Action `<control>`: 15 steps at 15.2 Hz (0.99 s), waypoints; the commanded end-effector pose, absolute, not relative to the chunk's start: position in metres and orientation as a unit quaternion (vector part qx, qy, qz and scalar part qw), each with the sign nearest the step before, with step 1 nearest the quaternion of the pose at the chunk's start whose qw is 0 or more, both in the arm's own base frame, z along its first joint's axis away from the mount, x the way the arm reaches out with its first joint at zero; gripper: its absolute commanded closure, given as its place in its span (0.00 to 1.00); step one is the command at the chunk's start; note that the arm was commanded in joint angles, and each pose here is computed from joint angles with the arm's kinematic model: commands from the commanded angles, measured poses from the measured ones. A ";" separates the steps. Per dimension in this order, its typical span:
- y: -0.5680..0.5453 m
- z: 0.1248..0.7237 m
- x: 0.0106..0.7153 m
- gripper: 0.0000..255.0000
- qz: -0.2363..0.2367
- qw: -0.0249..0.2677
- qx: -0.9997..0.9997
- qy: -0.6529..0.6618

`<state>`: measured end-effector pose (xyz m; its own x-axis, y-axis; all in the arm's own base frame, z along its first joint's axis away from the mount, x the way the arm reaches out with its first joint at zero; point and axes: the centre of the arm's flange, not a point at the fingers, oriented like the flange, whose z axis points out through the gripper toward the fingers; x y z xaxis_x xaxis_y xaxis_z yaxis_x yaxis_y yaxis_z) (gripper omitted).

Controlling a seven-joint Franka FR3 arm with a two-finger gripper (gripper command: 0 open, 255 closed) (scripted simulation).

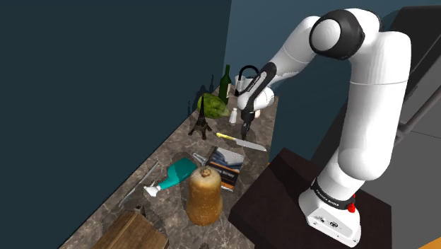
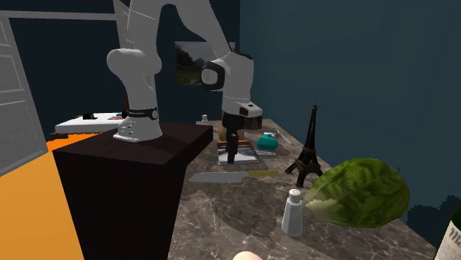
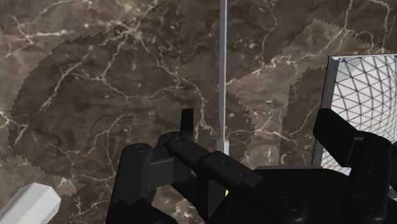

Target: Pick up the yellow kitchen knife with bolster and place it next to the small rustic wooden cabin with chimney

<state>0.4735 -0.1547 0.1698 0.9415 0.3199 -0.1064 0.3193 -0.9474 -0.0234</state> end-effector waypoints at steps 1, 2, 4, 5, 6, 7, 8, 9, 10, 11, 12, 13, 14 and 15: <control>-0.159 0.146 0.486 0.00 0.052 0.004 -0.983 -0.175; -0.161 0.135 0.493 0.00 0.051 0.004 -0.982 -0.181; -0.162 0.125 0.492 0.00 0.051 0.004 -0.982 -0.181; -0.162 0.119 0.491 0.00 0.051 0.004 -0.982 -0.181; -0.162 0.114 0.491 0.00 0.051 0.004 -0.982 -0.181; -0.162 0.109 0.490 0.00 0.051 0.004 -0.982 -0.181; -0.162 0.104 0.490 0.00 0.051 0.004 -0.982 -0.181; -0.162 0.098 0.489 0.00 0.051 0.004 -0.982 -0.181; -0.162 0.095 0.489 0.00 0.051 0.004 -0.982 -0.181; -0.162 0.095 0.489 0.00 0.051 0.004 -0.982 -0.181; -0.162 0.095 0.489 0.00 0.051 0.004 -0.982 -0.181; -0.162 0.095 0.489 0.00 0.051 0.004 -0.982 -0.181; -0.162 0.095 0.489 0.00 0.051 0.004 -0.982 -0.181; -0.162 0.095 0.489 0.00 0.051 0.004 -0.982 -0.181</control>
